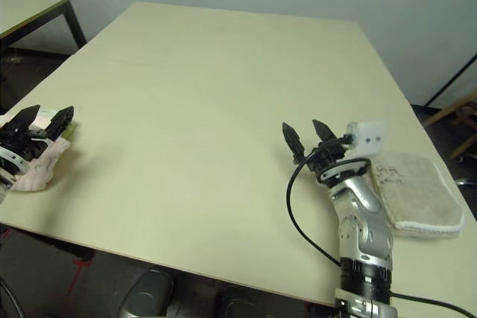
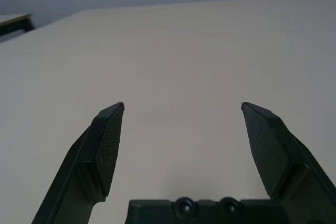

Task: Fold the towel and set it aside.

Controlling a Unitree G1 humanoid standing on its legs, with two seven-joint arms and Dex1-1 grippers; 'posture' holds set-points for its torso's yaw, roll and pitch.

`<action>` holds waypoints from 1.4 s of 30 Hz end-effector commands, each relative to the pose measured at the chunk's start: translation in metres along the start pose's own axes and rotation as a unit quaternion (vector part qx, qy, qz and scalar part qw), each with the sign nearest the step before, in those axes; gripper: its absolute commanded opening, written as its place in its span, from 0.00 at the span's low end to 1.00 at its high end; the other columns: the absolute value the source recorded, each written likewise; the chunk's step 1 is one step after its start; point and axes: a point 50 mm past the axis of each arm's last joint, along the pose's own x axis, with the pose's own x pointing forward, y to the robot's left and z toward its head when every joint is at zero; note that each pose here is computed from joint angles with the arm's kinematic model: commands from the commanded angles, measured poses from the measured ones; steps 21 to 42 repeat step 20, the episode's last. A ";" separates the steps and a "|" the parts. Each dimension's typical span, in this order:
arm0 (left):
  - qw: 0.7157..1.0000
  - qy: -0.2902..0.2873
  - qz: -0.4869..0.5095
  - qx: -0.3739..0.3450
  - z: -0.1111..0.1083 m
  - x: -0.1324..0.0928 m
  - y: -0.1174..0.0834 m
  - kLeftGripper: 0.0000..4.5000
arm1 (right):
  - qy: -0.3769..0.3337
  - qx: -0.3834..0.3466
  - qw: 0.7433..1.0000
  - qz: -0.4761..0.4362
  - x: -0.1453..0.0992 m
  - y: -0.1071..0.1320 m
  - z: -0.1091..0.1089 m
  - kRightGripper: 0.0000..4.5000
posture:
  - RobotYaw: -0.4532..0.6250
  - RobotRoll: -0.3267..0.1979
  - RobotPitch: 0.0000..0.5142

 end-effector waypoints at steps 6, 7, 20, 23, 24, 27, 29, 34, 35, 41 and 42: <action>0.998 -0.015 0.058 0.035 -0.033 -0.005 0.011 1.00 | -0.004 -0.027 0.999 -0.023 -0.005 0.006 -0.007 1.00 | 0.55 0.62 0.17; 0.997 -0.015 0.062 0.036 -0.035 -0.005 0.013 1.00 | -0.005 -0.027 0.999 -0.024 -0.005 0.007 -0.007 1.00 | 0.54 0.62 0.18; 0.995 -0.008 0.070 0.068 -0.043 -0.007 0.030 1.00 | -0.048 -0.005 0.999 -0.014 0.000 0.036 0.000 1.00 | 0.49 0.62 0.25; 0.995 -0.008 0.070 0.068 -0.043 -0.007 0.030 1.00 | -0.048 -0.005 0.999 -0.014 0.000 0.036 0.000 1.00 | 0.49 0.62 0.25; 0.995 -0.008 0.070 0.068 -0.043 -0.007 0.030 1.00 | -0.048 -0.005 0.999 -0.014 0.000 0.036 0.000 1.00 | 0.49 0.62 0.25; 0.995 -0.008 0.070 0.068 -0.043 -0.007 0.030 1.00 | -0.048 -0.005 0.999 -0.014 0.000 0.036 0.000 1.00 | 0.49 0.62 0.25; 0.995 -0.008 0.070 0.068 -0.043 -0.007 0.030 1.00 | -0.048 -0.005 0.999 -0.014 0.000 0.036 0.000 1.00 | 0.49 0.62 0.25; 0.995 -0.008 0.070 0.068 -0.043 -0.007 0.030 1.00 | -0.048 -0.005 0.999 -0.014 0.000 0.036 0.000 1.00 | 0.49 0.62 0.25; 0.995 -0.008 0.070 0.068 -0.043 -0.007 0.030 1.00 | -0.048 -0.005 0.999 -0.014 0.000 0.036 0.000 1.00 | 0.49 0.62 0.25; 0.995 -0.008 0.070 0.068 -0.043 -0.007 0.030 1.00 | -0.048 -0.005 0.999 -0.014 0.000 0.036 0.000 1.00 | 0.49 0.62 0.25; 0.995 -0.008 0.070 0.068 -0.043 -0.007 0.030 1.00 | -0.048 -0.005 0.999 -0.014 0.000 0.036 0.000 1.00 | 0.49 0.62 0.25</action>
